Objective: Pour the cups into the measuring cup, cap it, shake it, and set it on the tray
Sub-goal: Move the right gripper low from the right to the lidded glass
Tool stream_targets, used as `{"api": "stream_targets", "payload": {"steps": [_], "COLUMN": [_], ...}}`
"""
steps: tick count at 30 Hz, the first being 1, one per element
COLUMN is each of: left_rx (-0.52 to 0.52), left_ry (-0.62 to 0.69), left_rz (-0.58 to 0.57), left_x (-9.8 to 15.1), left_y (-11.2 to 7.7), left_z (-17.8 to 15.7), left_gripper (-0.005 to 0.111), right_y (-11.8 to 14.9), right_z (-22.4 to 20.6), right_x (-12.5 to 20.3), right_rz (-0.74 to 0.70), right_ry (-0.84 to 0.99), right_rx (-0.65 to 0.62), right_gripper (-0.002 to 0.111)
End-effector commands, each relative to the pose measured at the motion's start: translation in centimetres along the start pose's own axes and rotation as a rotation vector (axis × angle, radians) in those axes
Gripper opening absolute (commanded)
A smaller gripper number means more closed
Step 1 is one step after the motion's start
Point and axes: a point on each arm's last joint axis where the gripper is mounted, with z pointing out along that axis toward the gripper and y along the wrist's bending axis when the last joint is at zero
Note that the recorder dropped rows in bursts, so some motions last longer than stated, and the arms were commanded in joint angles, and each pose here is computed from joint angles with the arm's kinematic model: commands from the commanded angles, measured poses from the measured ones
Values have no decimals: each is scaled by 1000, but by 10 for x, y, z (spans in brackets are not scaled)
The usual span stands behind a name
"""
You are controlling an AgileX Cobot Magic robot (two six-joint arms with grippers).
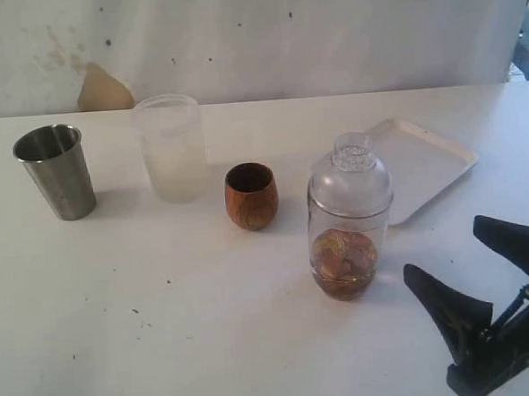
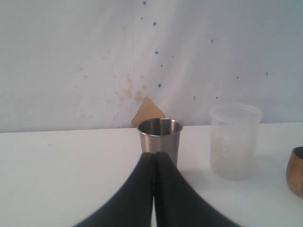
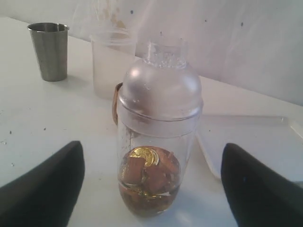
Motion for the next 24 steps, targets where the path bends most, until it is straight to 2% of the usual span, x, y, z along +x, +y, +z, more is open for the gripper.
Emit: {"api": "stream_targets", "payload": {"steps": [1, 3, 5, 6, 9, 16, 24], "left_rx": [4, 4, 4, 4, 4, 4, 4], "left_ry": [-3, -3, -3, -3, -3, -3, -3], "left_rz": [-10, -10, -10, -10, -10, -10, -10], "left_x": [1, 1, 1, 1, 1, 1, 1], "left_y": [0, 0, 0, 0, 0, 0, 0], "left_z": [0, 0, 0, 0, 0, 0, 0], "left_gripper": [0, 0, 0, 0, 0, 0, 0], "right_y": [0, 0, 1, 1, 2, 3, 5], "right_z": [0, 4, 12, 17, 25, 53, 106], "right_x": [-2, 1, 8, 10, 13, 26, 58], "right_rz": [-23, -5, -2, 9, 9, 22, 10], "right_ry": [-36, -27, 15, 6, -17, -19, 125], "right_rx": [0, 1, -4, -6, -18, -28, -55], "right_gripper": [73, 76, 86, 94, 102, 102, 102]}}
